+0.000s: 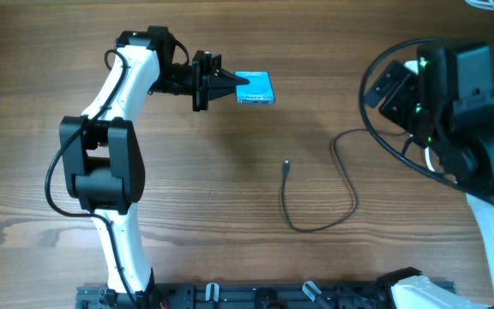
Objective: Plug charger to phone and switch on socket
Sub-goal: 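Release the phone with the right gripper and move it to the black cable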
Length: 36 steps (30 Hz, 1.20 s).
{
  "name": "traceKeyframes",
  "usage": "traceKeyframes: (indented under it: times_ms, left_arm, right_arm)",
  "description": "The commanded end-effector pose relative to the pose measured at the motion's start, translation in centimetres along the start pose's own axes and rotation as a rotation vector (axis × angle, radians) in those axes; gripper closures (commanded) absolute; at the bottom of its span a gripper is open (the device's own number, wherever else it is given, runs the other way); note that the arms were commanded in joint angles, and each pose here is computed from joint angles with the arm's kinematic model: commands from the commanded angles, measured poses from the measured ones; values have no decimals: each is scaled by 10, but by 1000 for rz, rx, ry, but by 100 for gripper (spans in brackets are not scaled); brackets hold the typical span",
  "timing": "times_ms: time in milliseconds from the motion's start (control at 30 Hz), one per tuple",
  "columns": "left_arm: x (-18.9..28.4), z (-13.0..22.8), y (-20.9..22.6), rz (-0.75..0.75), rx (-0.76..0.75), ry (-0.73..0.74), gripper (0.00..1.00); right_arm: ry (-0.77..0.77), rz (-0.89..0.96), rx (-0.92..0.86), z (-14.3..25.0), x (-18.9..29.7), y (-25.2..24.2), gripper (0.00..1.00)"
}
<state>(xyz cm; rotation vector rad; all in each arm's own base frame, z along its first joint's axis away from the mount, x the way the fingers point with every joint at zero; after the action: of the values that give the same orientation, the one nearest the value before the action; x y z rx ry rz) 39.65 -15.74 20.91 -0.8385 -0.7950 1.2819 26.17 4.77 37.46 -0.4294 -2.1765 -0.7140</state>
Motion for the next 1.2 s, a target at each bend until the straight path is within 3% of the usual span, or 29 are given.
traceKeyframes:
  times_ms: [0,367,433,567,700,833,1000,1167]
  left_arm:
    - [2,-5,0,-40,-93,-21,96]
    - [4,-25,6,-156,-316,-82,96]
    - [5,-31,5,-174,-369,-100,96]
    - [18,-40,1,-188,-422,-147,96]
    - [38,-41,1,-302,-428,-248,96]
    - [55,-28,-12,-407,-464,-347,96]
    - [83,-26,-4,-606,-333,-522,96]
    - [98,-24,7,-689,-263,-565,96]
  right_arm:
    - [223,-39,147,27,-26,9,0]
    - [678,-168,393,92,-77,16,1]
    - [701,-161,404,98,-85,13,1]
    - [719,-146,394,114,-104,11,18]
    - [692,-56,386,131,-124,5,20]
    - [678,49,357,153,-150,3,29]
    - [728,110,358,185,-176,10,43]
    - [726,221,372,210,-199,8,44]
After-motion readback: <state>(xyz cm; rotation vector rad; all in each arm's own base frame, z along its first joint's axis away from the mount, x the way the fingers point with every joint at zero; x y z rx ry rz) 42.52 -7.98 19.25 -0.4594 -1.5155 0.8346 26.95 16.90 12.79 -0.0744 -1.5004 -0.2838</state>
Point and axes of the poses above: each gripper's point midway between its finger pads, its own x axis back along the fingers, its own y axis along the line the jaws close on, z = x × y, the point moved 6 cm from there along x, back along the fingers, and after that the axes turned 9 degrees about -x, right-handed, at the moved point
